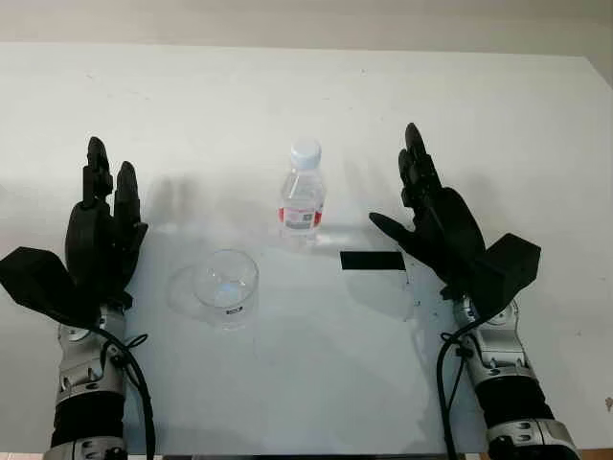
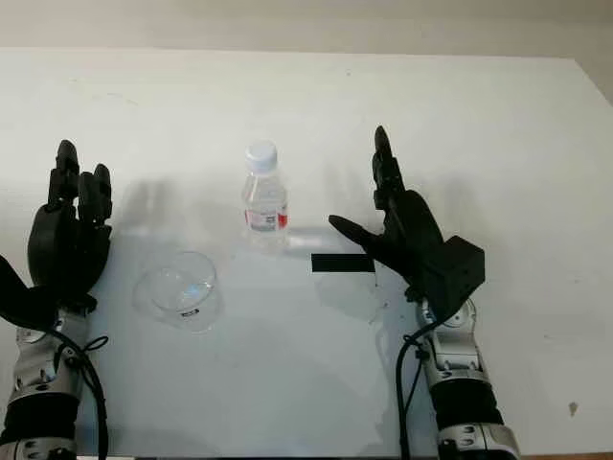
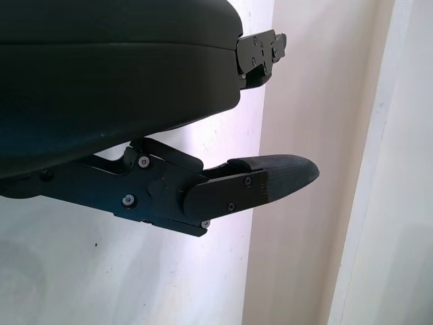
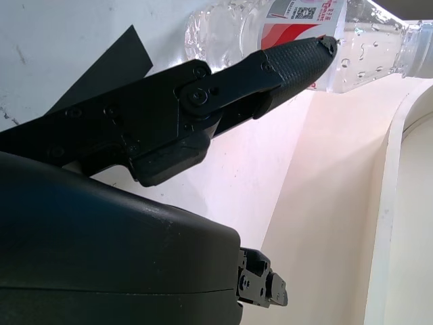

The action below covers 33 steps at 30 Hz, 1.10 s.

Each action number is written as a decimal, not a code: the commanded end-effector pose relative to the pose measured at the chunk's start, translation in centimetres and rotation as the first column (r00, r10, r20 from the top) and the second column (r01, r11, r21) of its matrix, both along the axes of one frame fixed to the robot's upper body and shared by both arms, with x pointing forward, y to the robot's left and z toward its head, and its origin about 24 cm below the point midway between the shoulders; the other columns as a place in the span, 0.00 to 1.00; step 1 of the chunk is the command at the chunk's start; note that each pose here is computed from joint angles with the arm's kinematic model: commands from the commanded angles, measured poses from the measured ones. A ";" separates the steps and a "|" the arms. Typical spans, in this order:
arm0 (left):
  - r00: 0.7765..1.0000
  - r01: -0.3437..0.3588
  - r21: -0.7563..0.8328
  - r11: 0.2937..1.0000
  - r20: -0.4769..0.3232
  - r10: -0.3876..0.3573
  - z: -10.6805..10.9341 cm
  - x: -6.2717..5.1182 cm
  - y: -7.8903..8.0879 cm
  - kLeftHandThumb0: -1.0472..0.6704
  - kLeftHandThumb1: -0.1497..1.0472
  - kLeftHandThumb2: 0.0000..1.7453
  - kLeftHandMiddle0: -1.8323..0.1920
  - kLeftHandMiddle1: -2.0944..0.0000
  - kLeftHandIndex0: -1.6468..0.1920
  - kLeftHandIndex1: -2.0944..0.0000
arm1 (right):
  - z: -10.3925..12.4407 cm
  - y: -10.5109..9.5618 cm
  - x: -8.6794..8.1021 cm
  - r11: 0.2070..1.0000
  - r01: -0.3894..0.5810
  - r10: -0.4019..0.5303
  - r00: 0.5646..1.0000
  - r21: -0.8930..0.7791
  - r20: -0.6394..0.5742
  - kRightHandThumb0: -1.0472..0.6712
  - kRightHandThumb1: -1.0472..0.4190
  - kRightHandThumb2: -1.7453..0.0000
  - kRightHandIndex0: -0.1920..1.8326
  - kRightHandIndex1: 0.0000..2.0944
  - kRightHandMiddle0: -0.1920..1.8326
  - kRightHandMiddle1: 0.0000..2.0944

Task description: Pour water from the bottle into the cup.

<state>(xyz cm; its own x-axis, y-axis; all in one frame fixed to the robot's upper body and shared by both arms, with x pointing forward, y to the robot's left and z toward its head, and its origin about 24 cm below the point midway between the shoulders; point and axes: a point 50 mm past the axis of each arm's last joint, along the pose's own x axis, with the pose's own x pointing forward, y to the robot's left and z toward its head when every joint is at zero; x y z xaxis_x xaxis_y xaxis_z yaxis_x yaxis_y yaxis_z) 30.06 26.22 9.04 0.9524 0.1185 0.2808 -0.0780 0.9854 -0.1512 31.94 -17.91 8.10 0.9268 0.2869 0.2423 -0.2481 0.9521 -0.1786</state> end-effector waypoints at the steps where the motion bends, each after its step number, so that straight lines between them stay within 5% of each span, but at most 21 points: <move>1: 1.000 -0.004 -0.006 1.000 -0.009 0.004 -0.3 -0.3 0.1 0.25 1.00 0.32 0.95 0.97 1.00 0.98 | 0.1 0.1 -0.2 1.000 -0.007 0.007 1.000 0.008 0.002 0.07 0.04 0.97 0.00 0.00 0.00 0.00; 14: 1.000 -0.015 -0.010 1.000 -0.012 0.015 -0.5 -0.2 0.2 0.24 1.00 0.32 0.96 0.98 1.00 0.99 | 0.3 1.5 0.9 0.994 -0.106 0.107 0.994 -0.033 0.001 0.07 0.05 0.97 0.00 0.00 0.00 0.00; 33: 1.000 -0.018 -0.002 1.000 -0.002 0.018 -0.4 -0.1 0.2 0.25 1.00 0.33 0.96 0.98 1.00 0.99 | 1.8 10.2 3.0 0.916 -0.388 0.390 0.921 -0.102 -0.005 0.04 0.07 0.97 0.00 0.00 0.00 0.00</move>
<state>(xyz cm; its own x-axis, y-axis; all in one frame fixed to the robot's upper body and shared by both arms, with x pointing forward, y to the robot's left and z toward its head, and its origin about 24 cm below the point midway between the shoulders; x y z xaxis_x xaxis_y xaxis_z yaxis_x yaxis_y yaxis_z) 30.23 26.32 9.16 0.9468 0.1305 0.2943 -0.0882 0.9843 -0.1529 34.82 -8.18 9.67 0.7447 0.6374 0.1976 -0.5837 0.7657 -0.2701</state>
